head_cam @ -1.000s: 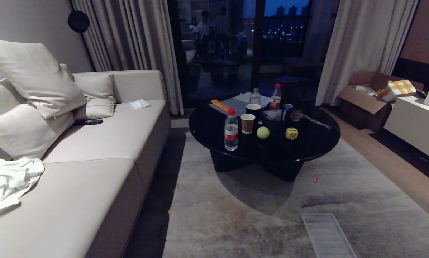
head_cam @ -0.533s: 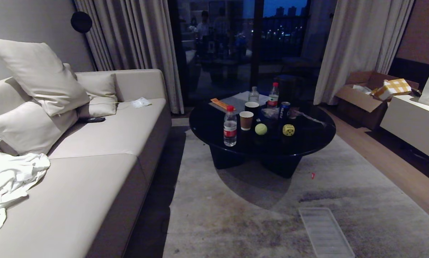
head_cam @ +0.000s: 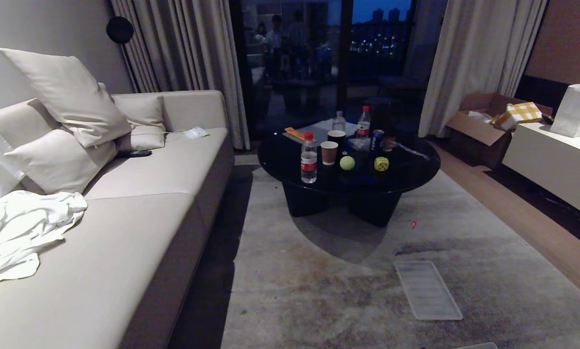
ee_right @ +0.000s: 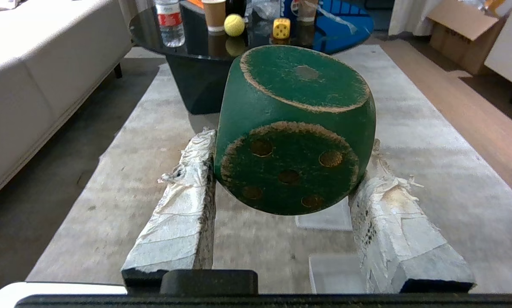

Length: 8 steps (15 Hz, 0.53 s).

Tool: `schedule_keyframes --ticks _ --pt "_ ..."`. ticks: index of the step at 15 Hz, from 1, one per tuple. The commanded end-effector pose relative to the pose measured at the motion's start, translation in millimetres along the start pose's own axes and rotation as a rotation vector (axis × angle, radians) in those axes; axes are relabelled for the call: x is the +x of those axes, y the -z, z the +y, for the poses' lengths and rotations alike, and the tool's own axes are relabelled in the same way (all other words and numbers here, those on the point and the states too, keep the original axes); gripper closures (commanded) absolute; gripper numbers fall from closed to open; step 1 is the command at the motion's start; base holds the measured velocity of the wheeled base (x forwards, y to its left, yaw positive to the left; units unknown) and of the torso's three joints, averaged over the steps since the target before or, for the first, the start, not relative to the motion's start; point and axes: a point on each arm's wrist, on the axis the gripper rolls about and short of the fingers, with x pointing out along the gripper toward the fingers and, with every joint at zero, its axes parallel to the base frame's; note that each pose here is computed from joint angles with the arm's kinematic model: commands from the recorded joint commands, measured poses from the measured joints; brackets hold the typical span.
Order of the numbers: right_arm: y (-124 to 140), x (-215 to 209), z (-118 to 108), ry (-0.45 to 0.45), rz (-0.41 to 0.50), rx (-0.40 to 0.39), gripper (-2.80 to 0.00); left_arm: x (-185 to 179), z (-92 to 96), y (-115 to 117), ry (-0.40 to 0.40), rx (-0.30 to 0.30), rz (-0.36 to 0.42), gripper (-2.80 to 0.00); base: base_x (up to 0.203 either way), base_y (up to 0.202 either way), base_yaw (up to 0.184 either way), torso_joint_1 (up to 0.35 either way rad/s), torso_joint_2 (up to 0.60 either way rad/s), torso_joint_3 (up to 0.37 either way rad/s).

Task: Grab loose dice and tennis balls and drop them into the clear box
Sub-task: Put the toys in the box

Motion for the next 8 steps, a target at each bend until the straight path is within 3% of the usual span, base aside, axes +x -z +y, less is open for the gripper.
schedule_keyframes --ticks 1,5,8 --pt "2.5 0.7 0.1 -0.002 0.010 0.000 0.00 0.1 0.0 0.1 -0.001 -0.001 0.002 0.00 -0.181 0.000 0.003 0.002 0.00 0.004" --pt "2.5 0.7 0.1 -0.002 0.010 0.000 0.00 0.1 0.0 0.0 0.000 -0.001 0.000 0.00 -0.179 0.000 -0.002 0.003 0.00 0.000" --pt "2.5 0.7 0.1 -0.002 0.010 0.000 0.00 0.1 0.0 0.0 0.000 -0.001 0.000 0.00 -0.032 0.000 0.000 0.001 0.00 0.002"
